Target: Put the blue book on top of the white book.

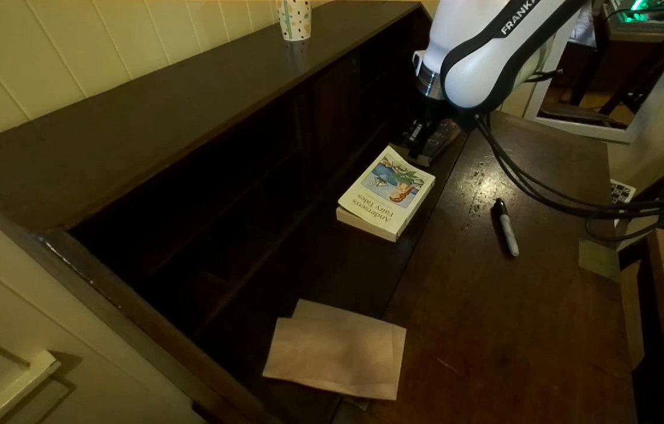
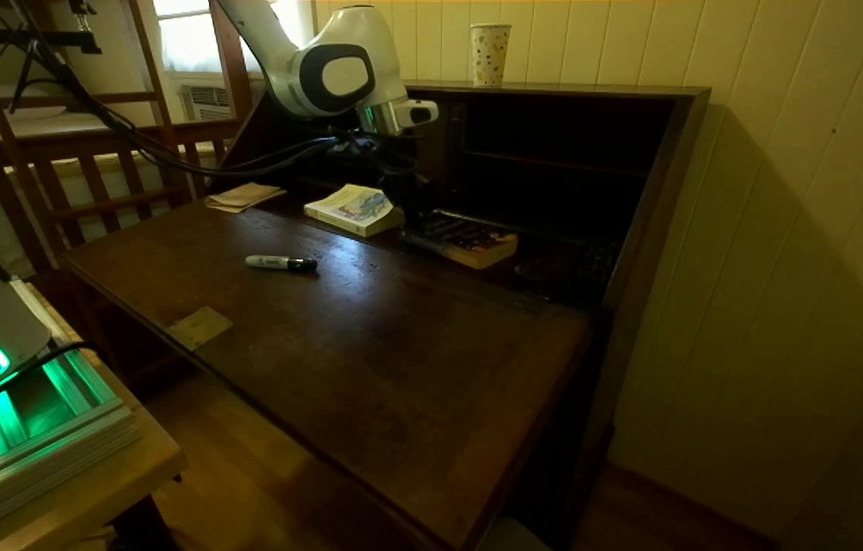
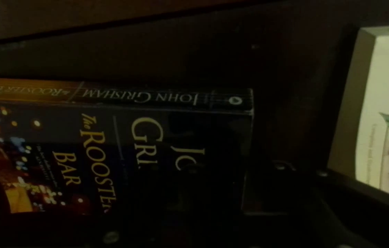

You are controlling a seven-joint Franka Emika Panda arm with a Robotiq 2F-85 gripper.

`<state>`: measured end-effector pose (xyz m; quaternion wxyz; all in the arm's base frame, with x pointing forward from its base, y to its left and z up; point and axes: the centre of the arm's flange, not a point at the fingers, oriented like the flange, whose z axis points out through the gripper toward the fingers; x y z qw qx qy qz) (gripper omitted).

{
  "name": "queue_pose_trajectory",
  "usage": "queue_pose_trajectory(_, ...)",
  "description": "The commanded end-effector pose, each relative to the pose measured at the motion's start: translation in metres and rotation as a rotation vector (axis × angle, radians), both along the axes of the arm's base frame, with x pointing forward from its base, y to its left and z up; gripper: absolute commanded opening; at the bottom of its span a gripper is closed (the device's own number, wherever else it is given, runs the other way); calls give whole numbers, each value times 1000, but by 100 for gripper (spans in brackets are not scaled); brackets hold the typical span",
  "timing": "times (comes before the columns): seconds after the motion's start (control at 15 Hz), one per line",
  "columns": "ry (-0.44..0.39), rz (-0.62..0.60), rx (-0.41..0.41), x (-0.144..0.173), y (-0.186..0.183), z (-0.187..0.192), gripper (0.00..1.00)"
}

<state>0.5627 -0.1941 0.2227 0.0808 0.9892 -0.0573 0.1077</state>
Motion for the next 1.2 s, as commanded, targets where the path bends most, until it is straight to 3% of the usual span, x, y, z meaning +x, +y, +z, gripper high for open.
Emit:
queue_pose_trajectory(0.0,-6,-38,0,1,-11,-6,37)
queue_pose_trajectory(0.13,-36,-59,10,5,-16,0,43)
queue_pose_trajectory(0.4,-103,-91,23,18,-25,11,71)
queue_pose_trajectory(0.67,-107,-90,1,28,-31,14,98)
queue_pose_trajectory(1.13,-82,-86,-73,49,-41,-3,100)
